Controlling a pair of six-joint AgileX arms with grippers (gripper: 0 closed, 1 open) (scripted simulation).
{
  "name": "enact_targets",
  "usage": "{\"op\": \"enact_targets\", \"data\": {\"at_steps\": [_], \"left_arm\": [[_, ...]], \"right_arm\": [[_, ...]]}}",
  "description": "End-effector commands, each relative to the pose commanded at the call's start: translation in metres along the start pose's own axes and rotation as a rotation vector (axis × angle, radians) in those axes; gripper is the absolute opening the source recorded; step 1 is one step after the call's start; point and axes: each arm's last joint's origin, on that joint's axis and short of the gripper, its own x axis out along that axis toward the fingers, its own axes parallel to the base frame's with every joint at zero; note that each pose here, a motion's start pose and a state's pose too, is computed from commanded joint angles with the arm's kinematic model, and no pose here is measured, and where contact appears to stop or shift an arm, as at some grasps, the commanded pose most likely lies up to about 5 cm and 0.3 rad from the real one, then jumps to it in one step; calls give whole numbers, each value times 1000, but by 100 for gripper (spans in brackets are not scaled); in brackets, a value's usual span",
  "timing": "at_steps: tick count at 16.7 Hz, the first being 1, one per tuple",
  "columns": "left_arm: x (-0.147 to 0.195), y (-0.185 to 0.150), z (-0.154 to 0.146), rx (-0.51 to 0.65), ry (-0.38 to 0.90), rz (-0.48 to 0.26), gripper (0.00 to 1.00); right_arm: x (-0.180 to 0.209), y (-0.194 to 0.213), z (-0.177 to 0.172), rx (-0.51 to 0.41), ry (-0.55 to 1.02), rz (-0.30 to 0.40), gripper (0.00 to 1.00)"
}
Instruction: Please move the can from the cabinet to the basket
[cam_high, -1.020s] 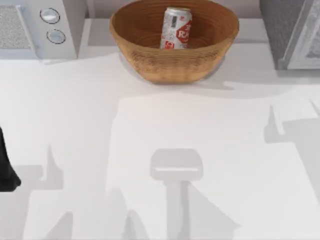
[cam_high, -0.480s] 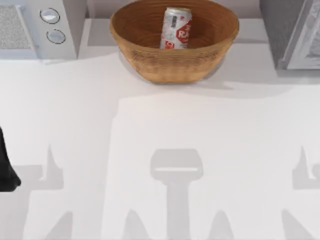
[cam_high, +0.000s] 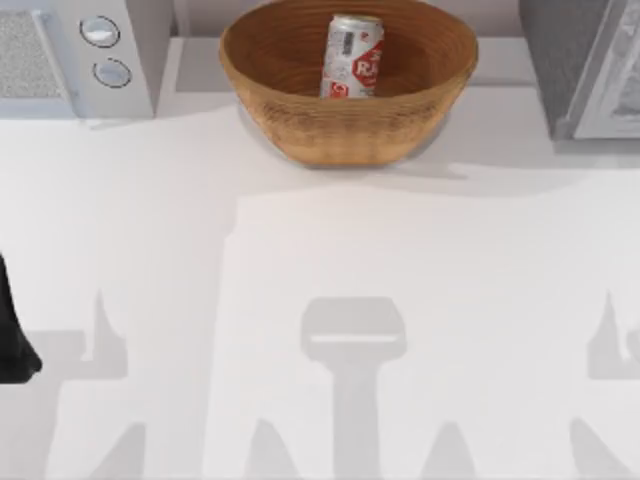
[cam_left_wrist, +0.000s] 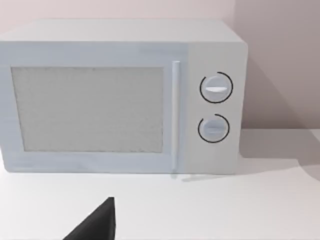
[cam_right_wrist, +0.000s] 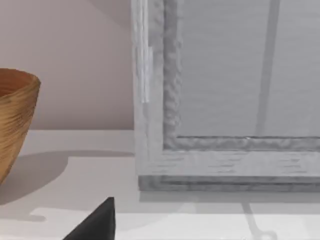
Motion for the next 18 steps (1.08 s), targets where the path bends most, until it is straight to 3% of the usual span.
{"op": "enact_targets", "data": {"at_steps": [8, 13, 18], "left_arm": [[0, 0, 0, 0, 0, 0, 100], [0, 0, 0, 0, 0, 0, 100], [0, 0, 0, 0, 0, 0, 100]], "right_arm": [[28, -34, 36, -15, -44, 3, 100], [55, -91, 38, -11, -14, 11, 100], [59, -160, 16, 4, 7, 9, 100]]}}
